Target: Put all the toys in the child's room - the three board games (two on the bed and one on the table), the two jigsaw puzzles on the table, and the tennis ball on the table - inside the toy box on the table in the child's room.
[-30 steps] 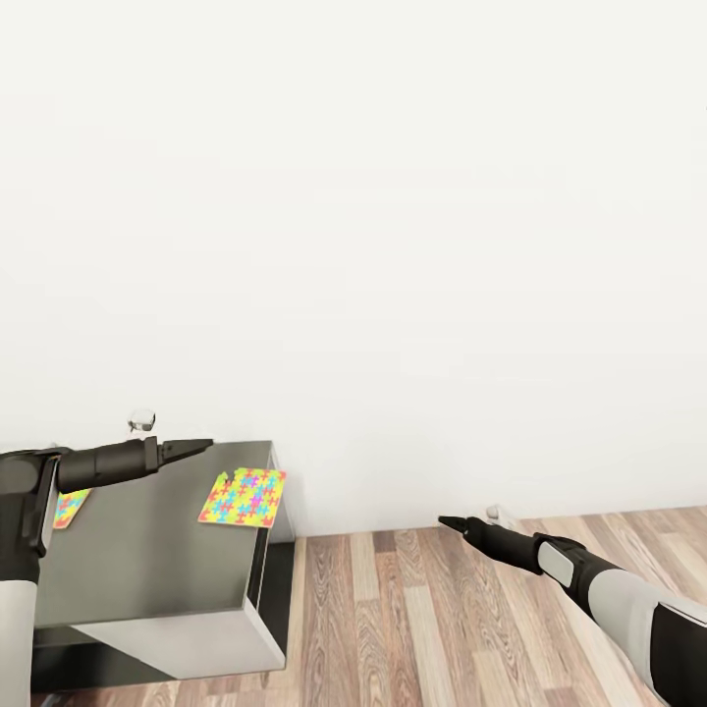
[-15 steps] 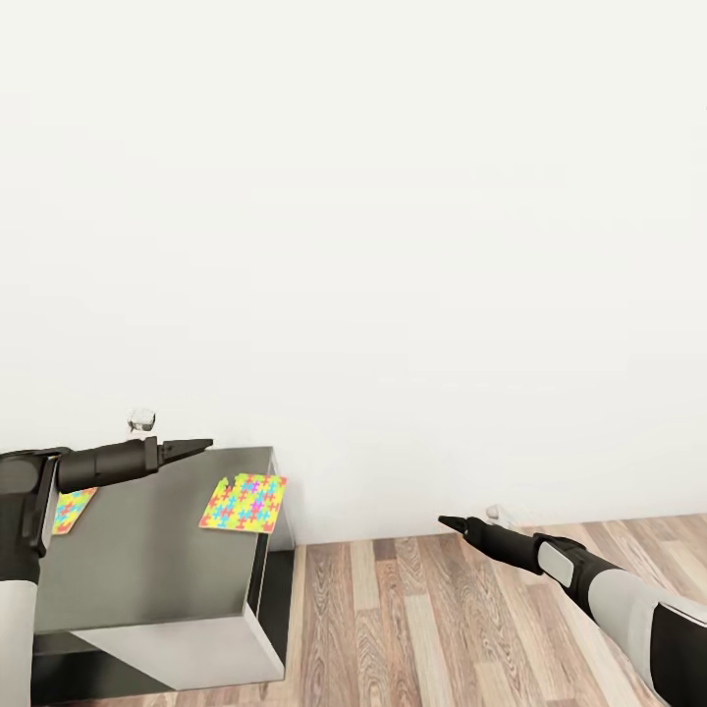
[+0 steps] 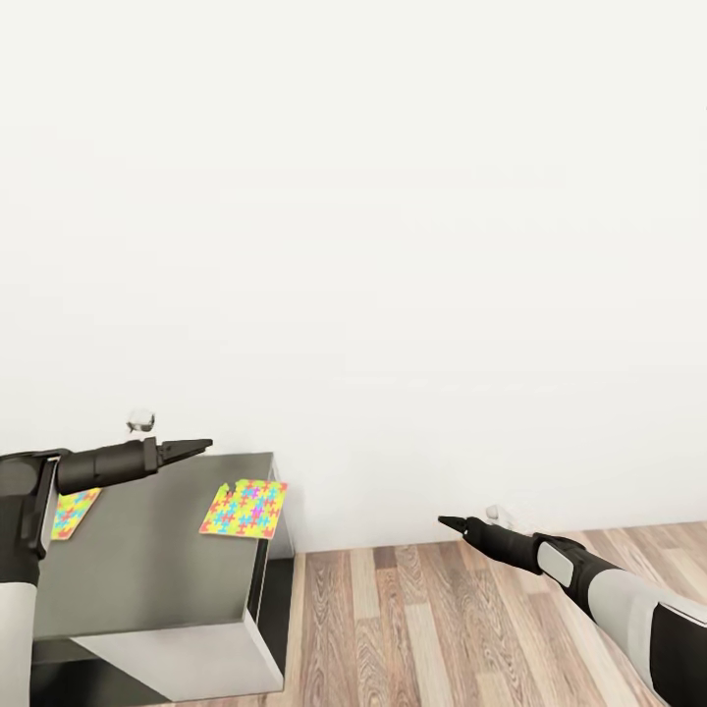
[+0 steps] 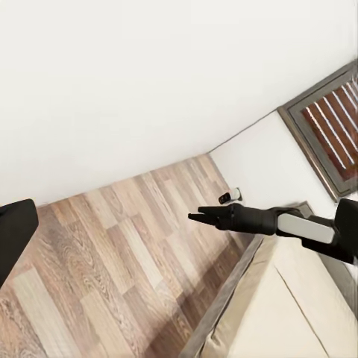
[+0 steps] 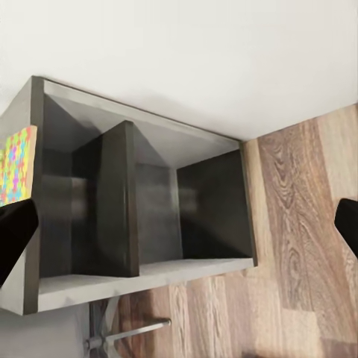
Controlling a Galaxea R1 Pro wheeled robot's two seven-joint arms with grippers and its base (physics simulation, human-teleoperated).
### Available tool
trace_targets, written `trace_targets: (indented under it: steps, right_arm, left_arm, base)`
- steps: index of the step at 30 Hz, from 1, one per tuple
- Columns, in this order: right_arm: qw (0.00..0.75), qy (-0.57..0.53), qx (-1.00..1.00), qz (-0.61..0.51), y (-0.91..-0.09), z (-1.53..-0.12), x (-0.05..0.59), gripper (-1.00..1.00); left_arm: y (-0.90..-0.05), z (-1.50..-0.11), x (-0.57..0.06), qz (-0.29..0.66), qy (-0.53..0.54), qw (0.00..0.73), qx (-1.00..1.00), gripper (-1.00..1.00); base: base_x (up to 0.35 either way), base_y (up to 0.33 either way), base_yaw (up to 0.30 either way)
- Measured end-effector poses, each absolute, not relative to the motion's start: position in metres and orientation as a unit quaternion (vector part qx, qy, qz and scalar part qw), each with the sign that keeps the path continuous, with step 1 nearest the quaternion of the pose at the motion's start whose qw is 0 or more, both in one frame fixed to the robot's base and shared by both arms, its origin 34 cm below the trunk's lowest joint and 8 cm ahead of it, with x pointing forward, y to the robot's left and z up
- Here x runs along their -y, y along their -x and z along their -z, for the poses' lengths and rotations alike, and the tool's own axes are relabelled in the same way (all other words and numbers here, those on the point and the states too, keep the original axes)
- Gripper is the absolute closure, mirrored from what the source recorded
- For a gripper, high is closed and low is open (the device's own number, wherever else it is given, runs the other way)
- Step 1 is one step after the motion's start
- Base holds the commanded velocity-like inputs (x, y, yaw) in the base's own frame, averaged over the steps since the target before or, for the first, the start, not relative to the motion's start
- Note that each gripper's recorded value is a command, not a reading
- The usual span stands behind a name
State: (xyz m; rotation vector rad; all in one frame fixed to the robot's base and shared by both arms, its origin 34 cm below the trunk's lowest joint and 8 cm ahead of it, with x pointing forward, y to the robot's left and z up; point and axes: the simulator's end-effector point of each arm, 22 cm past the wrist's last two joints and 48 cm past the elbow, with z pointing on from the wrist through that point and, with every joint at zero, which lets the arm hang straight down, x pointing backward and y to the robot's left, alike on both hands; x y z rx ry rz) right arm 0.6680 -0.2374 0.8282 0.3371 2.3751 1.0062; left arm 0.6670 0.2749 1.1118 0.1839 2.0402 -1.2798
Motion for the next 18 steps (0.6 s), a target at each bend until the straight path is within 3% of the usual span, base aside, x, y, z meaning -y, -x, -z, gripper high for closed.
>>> trace_targets:
  steps: [18]
  right_arm:
    - [0.275,-0.119,-0.878,-0.373,-0.671,-0.84,0.236,-1.0]
  left_arm:
    - [-0.654,-1.136,-0.268,0.537,-0.073,0.373,-0.753,-1.0]
  base:
    - [0.0,0.0,0.0]
